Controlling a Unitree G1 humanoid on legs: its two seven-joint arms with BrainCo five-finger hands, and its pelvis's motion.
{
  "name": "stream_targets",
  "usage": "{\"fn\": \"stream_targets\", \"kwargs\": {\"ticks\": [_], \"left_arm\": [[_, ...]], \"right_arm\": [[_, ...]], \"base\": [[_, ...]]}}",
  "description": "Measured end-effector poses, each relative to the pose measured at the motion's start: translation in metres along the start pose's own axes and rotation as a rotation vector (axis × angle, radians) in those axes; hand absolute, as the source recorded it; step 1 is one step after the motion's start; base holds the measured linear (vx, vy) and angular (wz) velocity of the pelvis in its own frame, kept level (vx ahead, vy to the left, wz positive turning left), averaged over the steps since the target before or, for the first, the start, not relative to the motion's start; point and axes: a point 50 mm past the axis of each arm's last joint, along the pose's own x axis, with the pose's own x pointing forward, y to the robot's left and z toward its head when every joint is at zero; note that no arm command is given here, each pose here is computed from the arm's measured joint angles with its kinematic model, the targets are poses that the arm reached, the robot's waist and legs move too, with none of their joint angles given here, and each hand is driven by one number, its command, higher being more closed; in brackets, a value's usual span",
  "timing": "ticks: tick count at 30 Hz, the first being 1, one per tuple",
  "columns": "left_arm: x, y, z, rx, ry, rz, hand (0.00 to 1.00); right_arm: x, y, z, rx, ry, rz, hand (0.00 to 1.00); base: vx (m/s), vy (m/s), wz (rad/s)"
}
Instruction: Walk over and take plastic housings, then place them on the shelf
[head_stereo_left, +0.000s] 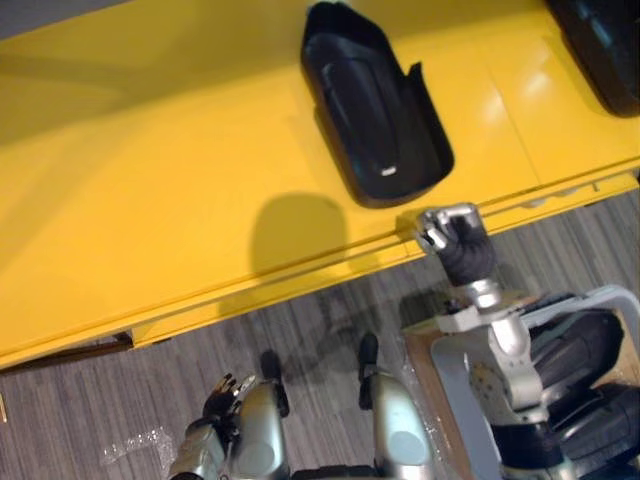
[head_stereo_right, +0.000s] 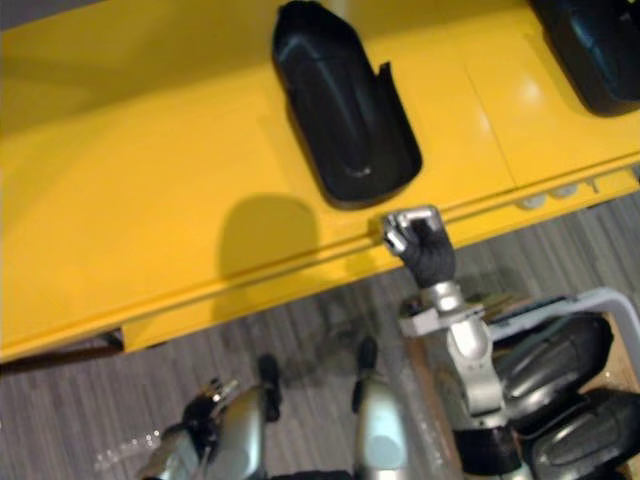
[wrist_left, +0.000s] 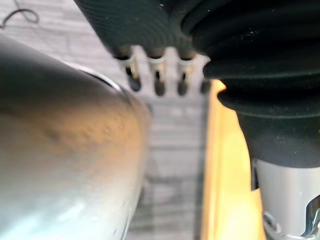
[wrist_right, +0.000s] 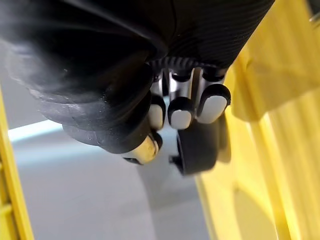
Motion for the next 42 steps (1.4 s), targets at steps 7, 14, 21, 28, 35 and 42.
{"fn": "stream_targets", "kwargs": {"ticks": [7, 14, 21, 28, 35, 42], "left_arm": [[0.004, -0.005, 0.006, 0.003, -0.003, -0.009, 0.00], [0.005, -0.008, 0.008, 0.000, -0.005, 0.002, 0.00], [0.006, -0.014, 0.006, -0.006, 0.008, -0.013, 0.00], [0.006, -0.019, 0.002, 0.005, 0.025, -0.033, 0.00], [0.006, -0.020, 0.003, 0.011, 0.027, -0.039, 0.00], [0.006, -0.022, 0.002, 0.017, 0.028, -0.043, 0.00]], "right_arm": [[0.018, -0.006, 0.001, -0.042, -0.015, -0.026, 1.00], [0.037, -0.017, 0.007, -0.067, -0.051, -0.064, 1.00], [0.055, -0.029, 0.010, -0.097, -0.086, -0.092, 1.00], [0.068, -0.039, 0.013, -0.129, -0.093, -0.135, 1.00], [0.072, -0.041, 0.012, -0.135, -0.089, -0.146, 1.00], [0.059, -0.039, 0.012, -0.131, -0.089, -0.163, 1.00]], "base": [[-0.07, 0.045, 0.07], [0.00, 0.001, 0.07], [0.02, 0.004, 0.05], [0.01, 0.006, 0.10], [0.00, 0.000, 0.00], [0.03, 0.008, 0.02]]}}
